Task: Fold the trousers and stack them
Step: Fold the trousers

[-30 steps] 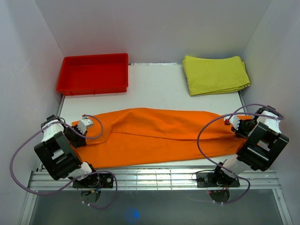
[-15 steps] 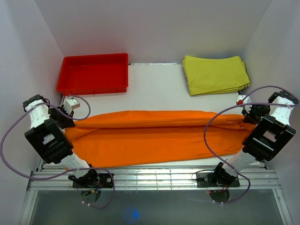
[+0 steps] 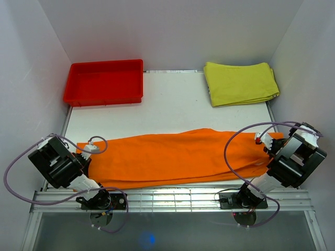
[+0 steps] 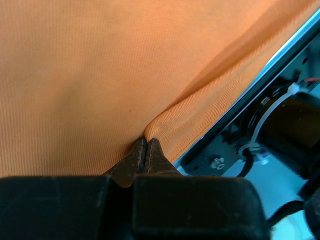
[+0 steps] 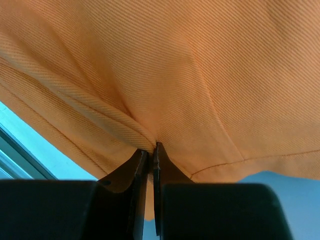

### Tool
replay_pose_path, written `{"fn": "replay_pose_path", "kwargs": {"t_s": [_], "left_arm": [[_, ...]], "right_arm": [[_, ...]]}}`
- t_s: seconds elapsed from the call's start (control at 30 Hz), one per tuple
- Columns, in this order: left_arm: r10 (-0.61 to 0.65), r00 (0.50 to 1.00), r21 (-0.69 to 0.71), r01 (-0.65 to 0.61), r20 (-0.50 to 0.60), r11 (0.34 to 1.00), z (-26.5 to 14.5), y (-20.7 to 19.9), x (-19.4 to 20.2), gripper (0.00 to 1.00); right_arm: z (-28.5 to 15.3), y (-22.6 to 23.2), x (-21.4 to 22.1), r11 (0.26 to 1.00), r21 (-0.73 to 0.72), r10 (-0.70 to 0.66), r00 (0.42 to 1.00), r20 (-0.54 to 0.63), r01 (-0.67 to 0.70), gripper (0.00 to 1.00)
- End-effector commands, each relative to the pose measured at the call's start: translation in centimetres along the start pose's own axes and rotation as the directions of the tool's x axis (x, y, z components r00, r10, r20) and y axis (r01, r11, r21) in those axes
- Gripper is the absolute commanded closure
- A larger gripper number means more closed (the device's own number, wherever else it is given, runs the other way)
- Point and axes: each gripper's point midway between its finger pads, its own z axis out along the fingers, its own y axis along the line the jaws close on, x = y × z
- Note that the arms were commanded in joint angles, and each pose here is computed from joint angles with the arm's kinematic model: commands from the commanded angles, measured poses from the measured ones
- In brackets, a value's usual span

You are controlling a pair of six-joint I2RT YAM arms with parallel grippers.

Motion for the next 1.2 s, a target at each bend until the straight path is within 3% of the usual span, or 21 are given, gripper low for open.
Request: {"fn": "replay_pose_path", "kwargs": {"t_s": [0.0, 0.13, 0.4, 0.63, 0.73, 0.9, 1.07, 1.1, 1.13, 1.17], "left_arm": [[-0.112, 0.994, -0.206, 0.108, -0.007, 0.972, 0.8, 7.2, 0.5, 1.00], [-0.248, 0.967, -0.265, 0.256, 0.062, 0.930, 0.2, 11.6, -2.0, 1.00], [-0.208, 0.975, -0.451, 0.222, 0.081, 0.864, -2.4, 20.4, -8.3, 1.00], [-0.205, 0.973, -0.512, 0.230, 0.106, 0.828, -4.7, 25.9, -11.4, 1.00], [-0.156, 0.979, -0.501, 0.201, 0.131, 0.842, -6.1, 25.3, -12.6, 1.00], [-0.044, 0.987, -0.454, 0.112, 0.156, 0.884, -8.0, 20.9, -13.0, 1.00], [0.008, 0.997, -0.487, 0.027, 0.071, 0.873, -8.7, 18.6, -8.9, 1.00], [-0.027, 0.999, -0.475, 0.036, 0.028, 0.879, -7.5, 18.1, -7.5, 0.89], [-0.046, 0.999, -0.469, 0.045, 0.009, 0.882, -7.0, 18.1, -6.8, 0.50], [-0.065, 0.998, -0.465, 0.063, 0.012, 0.883, -6.7, 17.9, -6.6, 0.24]], "right_arm": [[-0.1, -1.2, 1.0, 0.998, -0.001, -0.066, 0.994, -0.081, 0.066, 0.92], [1.0, -1.7, 0.4, 0.999, -0.021, 0.042, 0.996, -0.078, -0.044, 0.92], [2.7, -2.9, -2.9, 0.994, -0.061, 0.083, 0.993, -0.085, -0.088, 0.92], [3.1, -3.4, -4.2, 0.988, -0.086, 0.121, 0.989, -0.087, -0.128, 0.92], [2.5, -4.3, -4.4, 0.989, -0.065, 0.126, 0.988, -0.084, -0.132, 0.92], [1.5, -4.2, -5.2, 0.992, -0.068, 0.106, 0.993, -0.060, -0.110, 0.92], [1.8, -3.3, -5.2, 0.994, -0.075, 0.075, 0.994, -0.078, -0.080, 0.92], [1.9, -3.0, -5.1, 0.993, -0.083, 0.072, 0.994, -0.085, -0.079, 0.92], [2.3, -2.6, -5.0, 0.992, -0.100, 0.070, 0.993, -0.099, -0.080, 0.91], [2.3, -2.5, -5.1, 0.991, -0.104, 0.074, 0.992, -0.102, -0.084, 0.86]]}}
